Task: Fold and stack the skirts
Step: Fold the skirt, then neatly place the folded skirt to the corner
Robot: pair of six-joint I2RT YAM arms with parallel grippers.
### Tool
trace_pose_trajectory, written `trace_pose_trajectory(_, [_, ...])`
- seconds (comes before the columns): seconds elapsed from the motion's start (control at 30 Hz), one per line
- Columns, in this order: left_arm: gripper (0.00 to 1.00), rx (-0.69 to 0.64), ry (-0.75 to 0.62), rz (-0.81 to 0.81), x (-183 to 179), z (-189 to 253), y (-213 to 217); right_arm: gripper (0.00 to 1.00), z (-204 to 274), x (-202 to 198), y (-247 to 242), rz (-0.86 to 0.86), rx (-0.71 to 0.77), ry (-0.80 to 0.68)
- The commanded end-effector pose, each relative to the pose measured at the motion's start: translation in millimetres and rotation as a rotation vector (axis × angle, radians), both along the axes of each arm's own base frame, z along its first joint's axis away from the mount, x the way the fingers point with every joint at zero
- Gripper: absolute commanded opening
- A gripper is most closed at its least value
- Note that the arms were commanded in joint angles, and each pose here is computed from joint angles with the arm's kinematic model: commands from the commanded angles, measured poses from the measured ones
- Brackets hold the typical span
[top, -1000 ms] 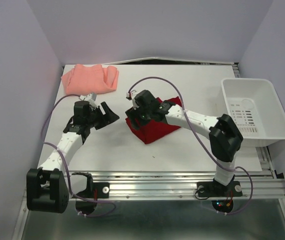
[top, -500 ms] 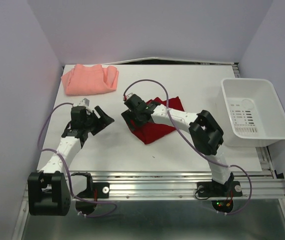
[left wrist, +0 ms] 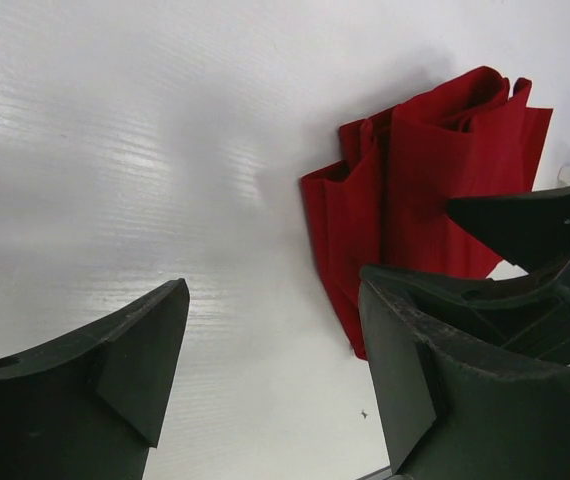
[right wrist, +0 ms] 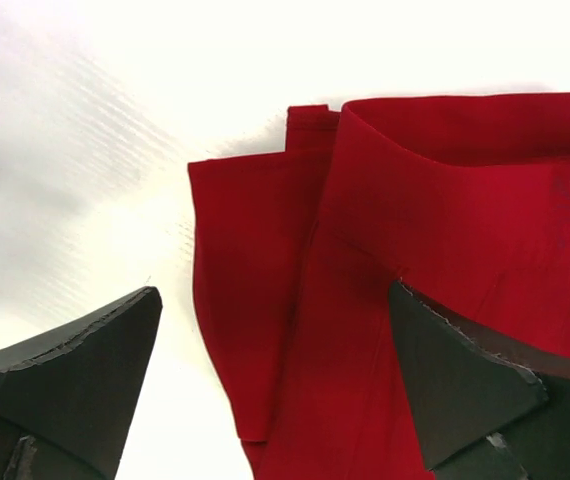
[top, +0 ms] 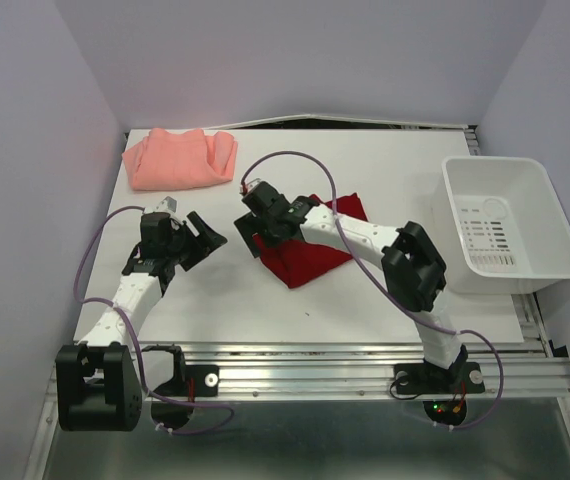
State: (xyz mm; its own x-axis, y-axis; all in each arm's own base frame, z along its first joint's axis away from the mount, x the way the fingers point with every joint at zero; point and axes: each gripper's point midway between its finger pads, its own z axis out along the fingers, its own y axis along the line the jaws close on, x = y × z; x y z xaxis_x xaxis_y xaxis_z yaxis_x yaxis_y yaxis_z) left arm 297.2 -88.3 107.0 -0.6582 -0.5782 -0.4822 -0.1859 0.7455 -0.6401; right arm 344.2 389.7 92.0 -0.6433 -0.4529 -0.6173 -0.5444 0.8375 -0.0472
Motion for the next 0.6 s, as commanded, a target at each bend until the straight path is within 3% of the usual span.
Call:
trace_pose_trajectory(0.0, [0.80,0.010,-0.035,0.011,1.9,6.5,3.4,1.00,16.4,0.0,14.6,-0.001,0.032,-0.017])
trace_pose_trajectory(0.33, [0.80,-0.006,0.018,0.033,2.3,-2.4,5.5,1.00,-66.9,9.2,10.3,-0.045,-0.111,0.035])
trace_pose_trajectory(0.43, [0.80,-0.009,0.026,0.033,0.7,-4.2,5.2,0.92,-87.1,12.2,4.7,-0.045,-0.162,0.029])
trace_pose_trajectory(0.57, [0.80,-0.030,0.052,0.030,-6.6,-11.6,2.2,0.63,-86.6,10.8,10.2,-0.031,-0.141,0.041])
